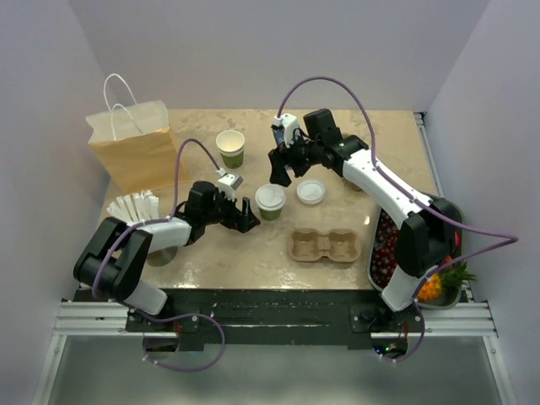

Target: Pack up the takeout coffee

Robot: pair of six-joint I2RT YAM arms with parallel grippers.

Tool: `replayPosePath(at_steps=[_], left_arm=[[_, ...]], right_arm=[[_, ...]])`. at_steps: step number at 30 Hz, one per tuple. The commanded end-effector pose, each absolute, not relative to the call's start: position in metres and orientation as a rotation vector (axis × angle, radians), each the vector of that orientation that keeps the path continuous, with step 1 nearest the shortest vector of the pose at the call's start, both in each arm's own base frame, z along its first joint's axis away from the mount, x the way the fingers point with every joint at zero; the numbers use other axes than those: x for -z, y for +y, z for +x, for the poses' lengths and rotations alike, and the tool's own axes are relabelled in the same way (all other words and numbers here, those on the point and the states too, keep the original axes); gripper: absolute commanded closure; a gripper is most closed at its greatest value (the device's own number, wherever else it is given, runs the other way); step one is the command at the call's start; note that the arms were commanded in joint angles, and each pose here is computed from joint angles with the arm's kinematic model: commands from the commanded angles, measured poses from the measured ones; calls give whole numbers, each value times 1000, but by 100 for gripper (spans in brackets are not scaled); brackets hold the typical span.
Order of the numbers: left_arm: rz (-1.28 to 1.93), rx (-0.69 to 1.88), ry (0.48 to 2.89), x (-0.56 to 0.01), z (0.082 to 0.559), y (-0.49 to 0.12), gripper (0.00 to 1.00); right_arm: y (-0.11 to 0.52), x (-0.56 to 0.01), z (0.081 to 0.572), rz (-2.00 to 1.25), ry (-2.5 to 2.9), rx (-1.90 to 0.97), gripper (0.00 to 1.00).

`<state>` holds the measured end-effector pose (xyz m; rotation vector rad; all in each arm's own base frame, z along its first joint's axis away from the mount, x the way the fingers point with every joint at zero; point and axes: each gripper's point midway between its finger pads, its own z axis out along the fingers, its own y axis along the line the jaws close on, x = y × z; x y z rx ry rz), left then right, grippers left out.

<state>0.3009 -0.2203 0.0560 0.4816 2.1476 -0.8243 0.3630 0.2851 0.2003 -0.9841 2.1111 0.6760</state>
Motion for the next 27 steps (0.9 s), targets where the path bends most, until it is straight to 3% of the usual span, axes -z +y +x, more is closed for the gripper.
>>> replayPosePath(at_steps=[1,27], left_arm=[[434,937,2044,-71,319,-243,6],[513,944,1981,-61,412,-297,12]], right_arm=[[288,-229,381,-880,2085,-681,13],[238,-207,429,-746,2163,-566,12]])
